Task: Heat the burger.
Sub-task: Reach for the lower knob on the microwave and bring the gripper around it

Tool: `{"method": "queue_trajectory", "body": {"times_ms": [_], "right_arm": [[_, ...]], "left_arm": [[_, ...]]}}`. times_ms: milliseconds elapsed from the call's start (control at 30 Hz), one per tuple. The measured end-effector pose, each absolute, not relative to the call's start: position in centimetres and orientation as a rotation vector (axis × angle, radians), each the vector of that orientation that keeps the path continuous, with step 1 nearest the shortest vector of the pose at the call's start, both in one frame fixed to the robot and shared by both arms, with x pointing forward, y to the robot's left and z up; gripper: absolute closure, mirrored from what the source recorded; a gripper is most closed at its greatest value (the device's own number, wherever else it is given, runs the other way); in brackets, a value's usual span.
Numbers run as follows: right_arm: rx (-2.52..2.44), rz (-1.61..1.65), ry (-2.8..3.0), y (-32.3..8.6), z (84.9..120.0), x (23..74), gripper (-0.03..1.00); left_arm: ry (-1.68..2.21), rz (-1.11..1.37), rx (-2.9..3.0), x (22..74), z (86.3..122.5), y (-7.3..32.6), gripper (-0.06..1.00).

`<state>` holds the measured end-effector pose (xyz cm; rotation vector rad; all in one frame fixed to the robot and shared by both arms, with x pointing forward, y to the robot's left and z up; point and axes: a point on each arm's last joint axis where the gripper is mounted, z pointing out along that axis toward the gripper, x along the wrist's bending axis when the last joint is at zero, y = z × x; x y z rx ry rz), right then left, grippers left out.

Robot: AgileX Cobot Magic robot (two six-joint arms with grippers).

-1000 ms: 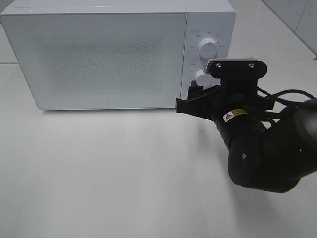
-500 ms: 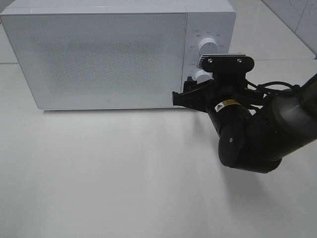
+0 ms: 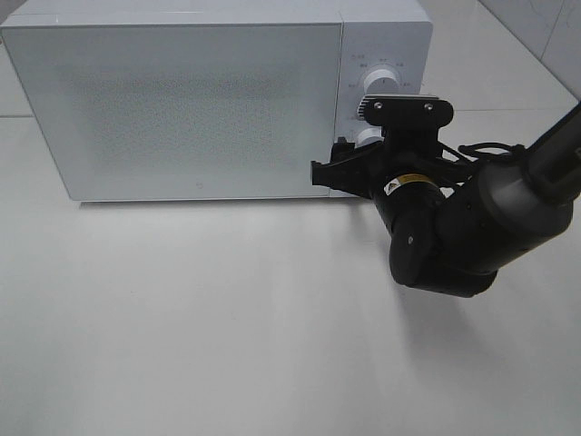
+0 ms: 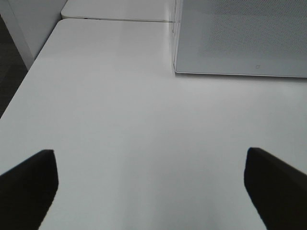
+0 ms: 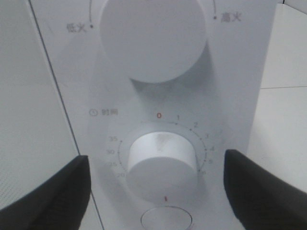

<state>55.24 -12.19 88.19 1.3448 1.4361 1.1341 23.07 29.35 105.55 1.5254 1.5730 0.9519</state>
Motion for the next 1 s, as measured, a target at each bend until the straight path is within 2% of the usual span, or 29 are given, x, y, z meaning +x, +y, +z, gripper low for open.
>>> {"method": "queue_trajectory", "body": {"times_ms": [1000], "right_arm": [[1.378, 1.117, 1.435, -12.71, 87.93, 56.18, 0.26]], "left_arm": [[1.573, 0.952, 1.525, 23.07, 105.55, 29.35, -0.03]]}}
